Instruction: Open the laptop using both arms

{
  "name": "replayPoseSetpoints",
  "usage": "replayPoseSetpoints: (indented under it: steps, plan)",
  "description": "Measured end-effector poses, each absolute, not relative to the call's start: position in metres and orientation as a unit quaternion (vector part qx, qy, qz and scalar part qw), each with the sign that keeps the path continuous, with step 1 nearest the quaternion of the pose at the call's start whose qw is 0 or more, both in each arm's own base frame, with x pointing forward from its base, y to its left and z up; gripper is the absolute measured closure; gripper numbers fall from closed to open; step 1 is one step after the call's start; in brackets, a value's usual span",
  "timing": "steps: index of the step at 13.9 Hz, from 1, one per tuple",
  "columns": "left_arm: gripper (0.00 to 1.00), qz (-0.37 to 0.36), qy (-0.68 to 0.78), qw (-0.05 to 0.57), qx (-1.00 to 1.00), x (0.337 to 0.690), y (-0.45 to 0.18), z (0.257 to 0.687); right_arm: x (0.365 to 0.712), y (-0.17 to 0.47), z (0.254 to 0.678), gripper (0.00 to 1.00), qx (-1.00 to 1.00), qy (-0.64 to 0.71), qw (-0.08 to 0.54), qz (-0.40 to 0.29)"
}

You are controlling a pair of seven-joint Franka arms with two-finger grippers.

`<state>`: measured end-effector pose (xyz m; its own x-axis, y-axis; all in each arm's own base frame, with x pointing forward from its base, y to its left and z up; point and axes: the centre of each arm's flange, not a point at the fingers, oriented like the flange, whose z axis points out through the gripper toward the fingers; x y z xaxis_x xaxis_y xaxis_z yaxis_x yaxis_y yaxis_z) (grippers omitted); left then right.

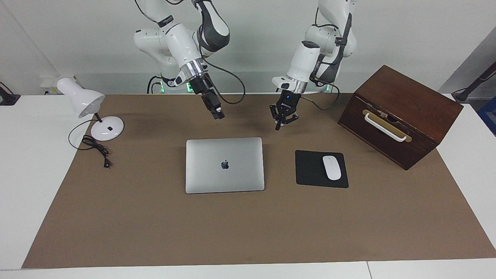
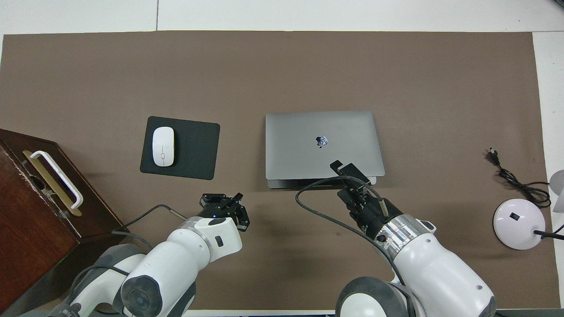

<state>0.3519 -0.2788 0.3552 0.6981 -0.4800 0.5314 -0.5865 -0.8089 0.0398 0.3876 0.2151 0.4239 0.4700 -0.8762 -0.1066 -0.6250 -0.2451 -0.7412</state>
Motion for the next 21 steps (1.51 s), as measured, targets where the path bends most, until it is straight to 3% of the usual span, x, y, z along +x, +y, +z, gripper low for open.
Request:
replayPoseSetpoints:
  steps: [9,17,21]
  plan:
    - [0.99,0.265,-0.26,0.146,0.917,0.326,-0.319,0.322,0.382,0.216,0.39,0.0,-0.757,0.525,0.358,-0.148]
    - [0.99,0.294,-0.266,0.16,0.904,0.321,-0.327,0.283,0.382,0.213,0.363,0.0,-0.77,0.524,0.338,-0.132]
    - [0.99,0.302,-0.263,0.162,0.902,0.326,-0.33,0.282,0.385,0.214,0.354,0.0,-0.775,0.522,0.332,-0.126]
